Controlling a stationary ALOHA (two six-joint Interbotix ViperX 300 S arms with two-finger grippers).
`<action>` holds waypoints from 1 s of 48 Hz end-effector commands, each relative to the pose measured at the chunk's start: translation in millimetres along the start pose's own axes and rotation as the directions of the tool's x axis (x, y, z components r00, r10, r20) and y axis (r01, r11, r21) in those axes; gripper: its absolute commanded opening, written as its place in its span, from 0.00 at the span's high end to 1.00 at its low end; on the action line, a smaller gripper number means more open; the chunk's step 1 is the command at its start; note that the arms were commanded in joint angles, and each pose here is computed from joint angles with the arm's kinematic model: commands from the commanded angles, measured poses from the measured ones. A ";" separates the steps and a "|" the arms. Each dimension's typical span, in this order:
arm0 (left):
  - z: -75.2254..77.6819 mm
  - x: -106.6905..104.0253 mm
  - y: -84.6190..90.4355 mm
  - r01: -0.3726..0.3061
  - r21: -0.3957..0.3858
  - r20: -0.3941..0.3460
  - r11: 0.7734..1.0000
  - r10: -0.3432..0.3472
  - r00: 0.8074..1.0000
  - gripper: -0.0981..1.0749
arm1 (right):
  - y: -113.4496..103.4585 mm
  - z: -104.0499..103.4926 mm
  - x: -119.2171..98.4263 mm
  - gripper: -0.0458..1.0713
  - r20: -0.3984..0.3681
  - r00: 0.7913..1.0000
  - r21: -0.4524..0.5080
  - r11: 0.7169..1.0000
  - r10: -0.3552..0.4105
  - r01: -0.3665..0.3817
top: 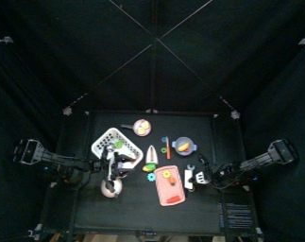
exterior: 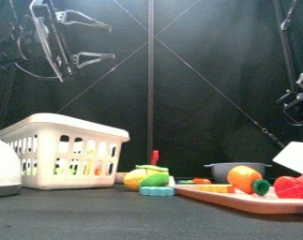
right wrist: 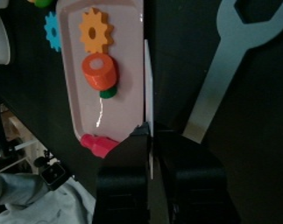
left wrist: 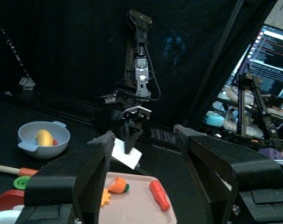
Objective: Put cleaver down near wrench
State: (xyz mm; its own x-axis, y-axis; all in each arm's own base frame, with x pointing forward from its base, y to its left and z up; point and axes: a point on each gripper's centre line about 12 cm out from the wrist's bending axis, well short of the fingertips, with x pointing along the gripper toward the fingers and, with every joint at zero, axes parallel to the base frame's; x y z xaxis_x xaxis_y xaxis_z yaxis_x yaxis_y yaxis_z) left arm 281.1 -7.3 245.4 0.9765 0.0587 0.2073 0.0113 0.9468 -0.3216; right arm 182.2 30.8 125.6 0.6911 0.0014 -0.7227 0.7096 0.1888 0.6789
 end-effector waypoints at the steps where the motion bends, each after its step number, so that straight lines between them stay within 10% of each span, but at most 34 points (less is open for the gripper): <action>1: 4.5 2.3 -1.6 0.004 -0.001 0.018 1.000 -0.004 1.000 0.14 | 8.0 1.0 3.4 0.60 0.001 1.000 -0.008 1.000 0.004 -0.004; 48: 4.1 2.0 -1.4 0.003 -0.001 0.016 1.000 -0.003 1.000 0.14 | 9.1 6.3 25.9 0.53 0.007 0.997 0.011 0.996 -0.083 0.083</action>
State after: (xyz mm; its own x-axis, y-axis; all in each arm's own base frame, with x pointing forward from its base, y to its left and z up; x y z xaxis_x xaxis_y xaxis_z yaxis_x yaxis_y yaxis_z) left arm 281.1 -7.3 245.2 0.9768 0.0586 0.2058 0.0110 0.9468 -0.3217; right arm 205.5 27.2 111.3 0.6232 -0.0169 -0.7818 0.7719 0.1739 0.6115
